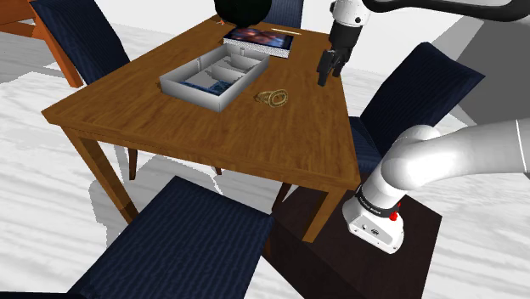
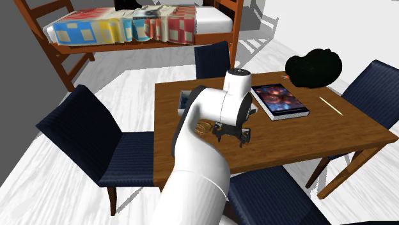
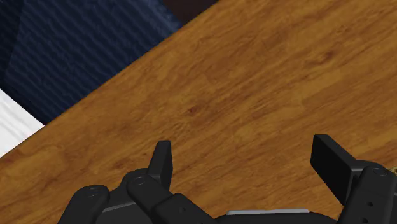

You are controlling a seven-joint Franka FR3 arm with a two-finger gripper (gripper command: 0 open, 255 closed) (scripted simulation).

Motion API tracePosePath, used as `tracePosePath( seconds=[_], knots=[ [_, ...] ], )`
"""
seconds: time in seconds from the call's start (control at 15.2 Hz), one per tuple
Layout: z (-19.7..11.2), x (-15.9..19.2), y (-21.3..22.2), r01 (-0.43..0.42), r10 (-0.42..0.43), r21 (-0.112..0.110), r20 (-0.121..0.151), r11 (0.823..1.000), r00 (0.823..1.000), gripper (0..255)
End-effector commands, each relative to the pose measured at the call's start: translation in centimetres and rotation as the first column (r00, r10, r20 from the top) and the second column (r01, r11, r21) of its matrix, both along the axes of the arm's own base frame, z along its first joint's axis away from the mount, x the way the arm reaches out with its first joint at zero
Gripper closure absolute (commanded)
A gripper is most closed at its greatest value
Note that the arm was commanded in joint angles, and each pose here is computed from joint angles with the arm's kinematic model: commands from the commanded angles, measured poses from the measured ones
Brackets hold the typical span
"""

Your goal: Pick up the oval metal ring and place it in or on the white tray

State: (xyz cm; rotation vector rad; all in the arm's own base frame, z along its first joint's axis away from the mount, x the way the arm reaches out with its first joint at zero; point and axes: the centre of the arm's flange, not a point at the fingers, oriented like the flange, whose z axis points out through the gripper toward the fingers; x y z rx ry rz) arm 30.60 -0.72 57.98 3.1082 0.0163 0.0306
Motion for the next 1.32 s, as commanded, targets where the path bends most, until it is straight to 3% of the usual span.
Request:
tracePosePath(
  seconds=[0.0, 1.06, 1.25],
  knots=[
    [0.0, 0.0, 0.0, 0.0, 0.0, 0.0, 0.0, 1.0, 1.0, 0],
    [-0.5, 11.3, 17.0, 0.04, -0.032, 0.098, -0.084, 0.994, 0.996, 0],
    [-1.6, 11.4, 17.4, 0.041, -0.032, 0.1, -0.086, 0.994, 0.996, 0]
  ],
)
